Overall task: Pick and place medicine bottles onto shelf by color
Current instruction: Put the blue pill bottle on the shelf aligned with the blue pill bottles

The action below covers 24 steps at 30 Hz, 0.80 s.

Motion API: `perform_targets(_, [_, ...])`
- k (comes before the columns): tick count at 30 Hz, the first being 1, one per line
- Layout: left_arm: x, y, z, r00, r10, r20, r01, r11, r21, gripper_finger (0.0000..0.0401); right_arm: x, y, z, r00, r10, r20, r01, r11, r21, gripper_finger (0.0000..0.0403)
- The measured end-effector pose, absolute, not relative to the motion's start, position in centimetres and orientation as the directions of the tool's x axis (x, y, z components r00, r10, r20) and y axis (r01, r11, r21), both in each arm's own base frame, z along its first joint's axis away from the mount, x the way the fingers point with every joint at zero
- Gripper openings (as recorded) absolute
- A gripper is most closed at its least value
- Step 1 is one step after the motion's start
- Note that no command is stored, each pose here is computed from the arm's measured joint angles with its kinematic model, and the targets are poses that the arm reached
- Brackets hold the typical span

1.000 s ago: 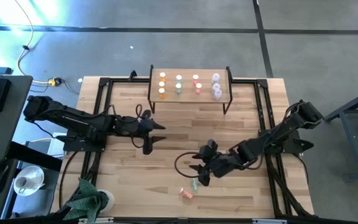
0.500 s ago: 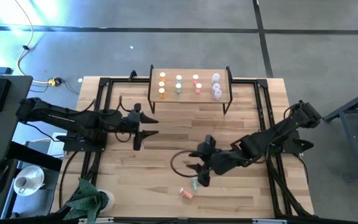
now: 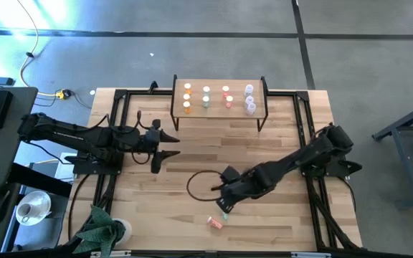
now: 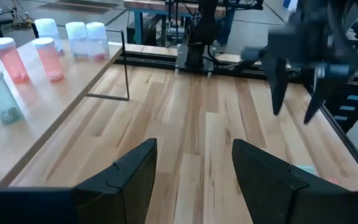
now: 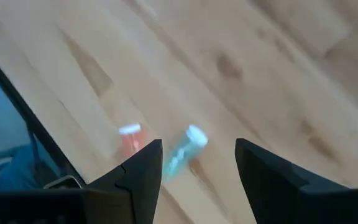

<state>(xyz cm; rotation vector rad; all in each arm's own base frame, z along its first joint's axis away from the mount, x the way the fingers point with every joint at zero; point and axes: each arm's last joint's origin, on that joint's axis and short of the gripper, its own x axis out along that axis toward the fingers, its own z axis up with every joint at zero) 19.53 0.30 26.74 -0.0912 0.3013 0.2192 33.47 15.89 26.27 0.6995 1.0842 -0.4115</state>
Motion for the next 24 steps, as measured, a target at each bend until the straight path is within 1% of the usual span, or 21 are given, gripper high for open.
perform_targets(5, [19.5, 0.3, 26.8, 0.932, 0.202, -0.302, -0.229, 0.972, -0.057, 0.0200, 34.4, 17.0, 23.4, 0.355, 0.038, -0.934, 0.649, 0.709, 0.276, 0.0193])
perform_targets(9, [19.5, 0.3, 26.8, 0.932, 0.203, -0.302, -0.229, 0.972, -0.056, 0.0200, 35.2, 17.7, 21.4, 0.329, 0.058, -0.942, 0.663, 0.697, 0.274, 0.0193])
perform_targets(15, [19.5, 0.3, 26.7, 0.931, 0.203, -0.303, -0.230, 0.972, -0.056, 0.0200, 36.5, 18.5, 19.5, 0.359, 0.088, -0.929, 0.647, 0.694, 0.316, 0.0193])
perform_targets(24, [19.5, 0.3, 26.7, 0.931, 0.203, -0.304, -0.229, 0.972, -0.054, 0.0200, 36.8, 18.7, 17.1, 0.303, 0.049, -0.952, 0.682, 0.686, 0.252, 0.0193])
